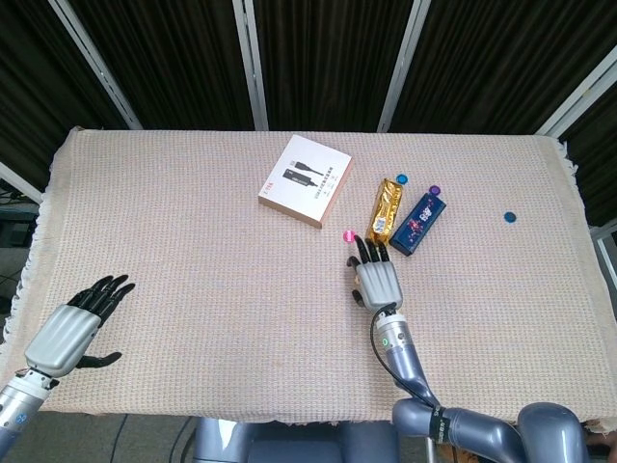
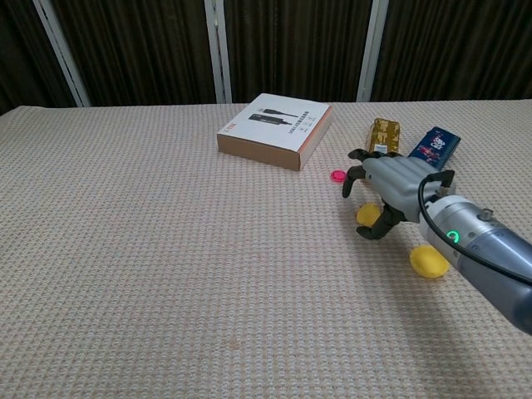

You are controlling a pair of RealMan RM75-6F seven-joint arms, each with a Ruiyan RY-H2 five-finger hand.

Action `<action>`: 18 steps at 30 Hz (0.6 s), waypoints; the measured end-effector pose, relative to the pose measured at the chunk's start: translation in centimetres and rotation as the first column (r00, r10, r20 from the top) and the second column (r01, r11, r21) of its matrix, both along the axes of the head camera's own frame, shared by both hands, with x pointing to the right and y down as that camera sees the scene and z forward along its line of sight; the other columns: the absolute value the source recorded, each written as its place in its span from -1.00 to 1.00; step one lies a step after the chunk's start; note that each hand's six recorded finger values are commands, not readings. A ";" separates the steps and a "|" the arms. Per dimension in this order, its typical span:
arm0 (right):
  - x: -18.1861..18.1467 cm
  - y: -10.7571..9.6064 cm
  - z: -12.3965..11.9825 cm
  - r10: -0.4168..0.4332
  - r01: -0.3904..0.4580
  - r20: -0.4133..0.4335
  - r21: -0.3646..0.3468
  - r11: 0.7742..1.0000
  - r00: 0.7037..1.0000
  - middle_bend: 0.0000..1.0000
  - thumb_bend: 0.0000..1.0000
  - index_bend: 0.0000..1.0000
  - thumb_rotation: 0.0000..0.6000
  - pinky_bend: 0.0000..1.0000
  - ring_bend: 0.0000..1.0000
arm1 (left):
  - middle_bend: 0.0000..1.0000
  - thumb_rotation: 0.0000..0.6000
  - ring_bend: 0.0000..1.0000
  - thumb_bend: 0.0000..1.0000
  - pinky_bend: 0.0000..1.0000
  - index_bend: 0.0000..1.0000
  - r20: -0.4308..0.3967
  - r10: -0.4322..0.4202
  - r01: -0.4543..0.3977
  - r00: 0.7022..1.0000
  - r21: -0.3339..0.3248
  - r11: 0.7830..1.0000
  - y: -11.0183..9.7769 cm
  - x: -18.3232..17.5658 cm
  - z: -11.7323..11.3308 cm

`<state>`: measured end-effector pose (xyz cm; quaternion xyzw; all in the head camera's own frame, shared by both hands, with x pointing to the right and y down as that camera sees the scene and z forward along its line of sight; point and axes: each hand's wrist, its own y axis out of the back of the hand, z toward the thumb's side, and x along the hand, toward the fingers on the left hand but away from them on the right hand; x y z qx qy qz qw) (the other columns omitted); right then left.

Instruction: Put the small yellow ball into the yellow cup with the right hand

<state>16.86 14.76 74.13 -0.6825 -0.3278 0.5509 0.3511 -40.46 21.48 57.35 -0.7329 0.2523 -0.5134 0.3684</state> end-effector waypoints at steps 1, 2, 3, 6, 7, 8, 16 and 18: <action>0.1 0.0 0.1 0.002 -0.002 0.000 -0.001 1.000 1.000 -1.00 -0.50 -0.29 1.00 -1.00 -1.00 | -1.00 1.00 -1.00 -1.00 -0.59 -1.00 0.000 0.000 0.000 1.000 -0.001 1.000 0.0 0.0 0.0; 0.3 0.0 0.1 0.005 -0.005 0.001 -0.002 1.000 1.000 -1.00 -0.49 -0.28 1.00 -1.00 -1.00 | -1.00 1.00 -1.00 -1.00 -0.59 -1.00 -0.001 -0.001 0.001 1.000 -0.001 1.000 0.0 0.0 0.0; 0.4 0.0 0.2 0.006 -0.006 0.000 -0.002 1.000 1.000 -1.00 -0.49 -0.26 1.00 -1.00 -1.00 | -1.00 1.00 -1.00 -1.00 -0.59 -1.00 0.000 -0.001 0.001 1.000 -0.002 1.000 0.0 0.0 0.0; 0.8 0.0 0.2 0.010 -0.010 -0.001 0.001 1.000 1.000 -1.00 -0.49 -0.21 1.00 -1.00 -1.00 | -1.00 1.00 -1.00 -1.00 -0.59 -1.00 0.000 -0.002 0.002 1.000 -0.005 1.000 0.0 0.0 0.0; 0.8 0.0 0.2 0.012 -0.012 -0.001 0.003 1.000 1.000 -1.00 -0.48 -0.18 1.00 -1.00 -1.00 | -1.00 1.00 -1.00 -1.00 -0.59 -1.00 0.000 -0.002 0.002 1.000 -0.005 1.000 0.0 0.0 0.0; 0.9 0.0 0.2 0.013 -0.013 0.000 0.005 1.000 1.000 -1.00 -0.48 -0.17 1.00 -1.00 -1.00 | -1.00 1.00 -1.00 -1.00 -0.59 -1.00 0.001 -0.002 0.002 1.000 -0.005 1.000 0.0 0.0 0.0; 1.2 0.0 0.2 0.013 -0.013 0.000 0.012 1.000 1.000 -1.00 -0.48 -0.11 1.00 -1.00 -1.00 | -1.00 1.00 -1.00 -1.00 -0.59 -1.00 0.000 -0.001 0.001 1.000 -0.005 1.000 0.0 0.0 0.0; 1.2 0.0 0.2 0.014 -0.014 0.001 0.013 1.000 1.000 -1.00 -0.48 -0.11 1.00 -1.00 -1.00 | -1.00 1.00 -1.00 -1.00 -0.59 -1.00 0.000 0.000 0.000 1.000 -0.006 1.000 0.0 0.0 0.0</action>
